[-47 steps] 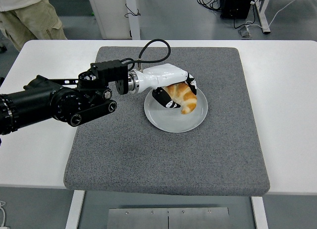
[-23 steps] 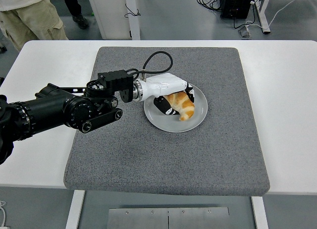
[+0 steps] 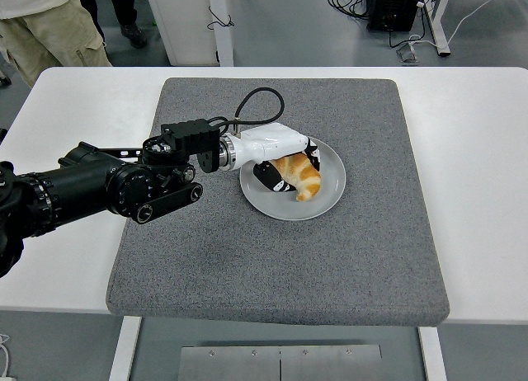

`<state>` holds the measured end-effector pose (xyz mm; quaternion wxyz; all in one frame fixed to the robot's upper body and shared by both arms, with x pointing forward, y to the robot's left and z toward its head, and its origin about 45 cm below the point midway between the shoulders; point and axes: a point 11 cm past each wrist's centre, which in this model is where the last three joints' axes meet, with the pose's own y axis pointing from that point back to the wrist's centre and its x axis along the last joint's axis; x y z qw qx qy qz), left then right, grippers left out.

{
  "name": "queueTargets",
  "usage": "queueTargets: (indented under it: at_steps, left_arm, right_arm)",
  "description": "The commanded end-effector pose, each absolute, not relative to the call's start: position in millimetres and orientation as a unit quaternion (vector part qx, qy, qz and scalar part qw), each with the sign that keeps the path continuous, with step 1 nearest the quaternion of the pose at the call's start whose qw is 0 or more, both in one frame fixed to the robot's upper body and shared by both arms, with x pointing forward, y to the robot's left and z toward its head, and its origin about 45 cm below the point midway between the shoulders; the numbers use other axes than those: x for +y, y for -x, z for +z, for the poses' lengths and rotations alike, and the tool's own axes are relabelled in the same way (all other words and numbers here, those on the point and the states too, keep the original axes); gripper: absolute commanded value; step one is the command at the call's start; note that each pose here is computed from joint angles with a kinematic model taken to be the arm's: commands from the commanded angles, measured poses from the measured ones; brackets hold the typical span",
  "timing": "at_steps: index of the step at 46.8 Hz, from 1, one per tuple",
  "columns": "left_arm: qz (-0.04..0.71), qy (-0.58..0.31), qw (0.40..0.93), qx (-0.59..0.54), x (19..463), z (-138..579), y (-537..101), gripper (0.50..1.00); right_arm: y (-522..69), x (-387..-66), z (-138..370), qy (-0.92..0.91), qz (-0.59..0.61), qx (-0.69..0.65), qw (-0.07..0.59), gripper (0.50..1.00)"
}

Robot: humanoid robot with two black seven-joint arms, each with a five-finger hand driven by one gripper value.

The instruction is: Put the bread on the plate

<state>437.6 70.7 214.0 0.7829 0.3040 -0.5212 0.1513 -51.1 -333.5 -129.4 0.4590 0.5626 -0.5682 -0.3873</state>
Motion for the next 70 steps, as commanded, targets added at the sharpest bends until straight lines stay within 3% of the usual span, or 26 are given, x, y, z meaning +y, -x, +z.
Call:
queueTargets:
  at_steps: [1, 12, 14, 15, 24, 40, 70]
  left_arm:
    - [0.153, -0.305, 0.782, -0.522, 71.6, 214.3, -438.2, 0.5]
    - [0.159, -0.303, 0.784, -0.518, 71.9, 215.2, -439.2, 0.5]
    - [0.159, -0.303, 0.784, -0.518, 71.7, 215.1, -439.0, 0.738]
    - [0.16, -0.304, 0.784, -0.518, 72.2, 215.1, -439.4, 0.793]
    - [0.16, -0.302, 0.783, -0.519, 71.2, 219.4, -440.9, 0.967]
    - [0.156, -0.277, 0.786, -0.53, 75.5, 243.7, -444.6, 0.974]
    - [0.285, -0.19, 0.805, -0.484, 122.1, 390.3, -474.2, 0.974]
  right_arm:
    - [51.1, -333.5, -129.4, -0.563, -0.387, -0.568, 0.459, 1.0]
    - [51.1, -333.5, -129.4, -0.563, -0.387, -0.568, 0.459, 1.0]
    - [51.1, -333.5, -129.4, -0.563, -0.387, -0.568, 0.459, 1.0]
    - [51.1, -333.5, -129.4, -0.563, -0.387, -0.568, 0.459, 1.0]
    - [51.1, -333.5, -129.4, -0.563, -0.387, -0.568, 0.459, 1.0]
    - [51.1, -333.5, -129.4, -0.563, -0.387, -0.568, 0.459, 1.0]
    - [51.1, -333.5, -129.4, -0.563, -0.387, -0.568, 0.459, 1.0]
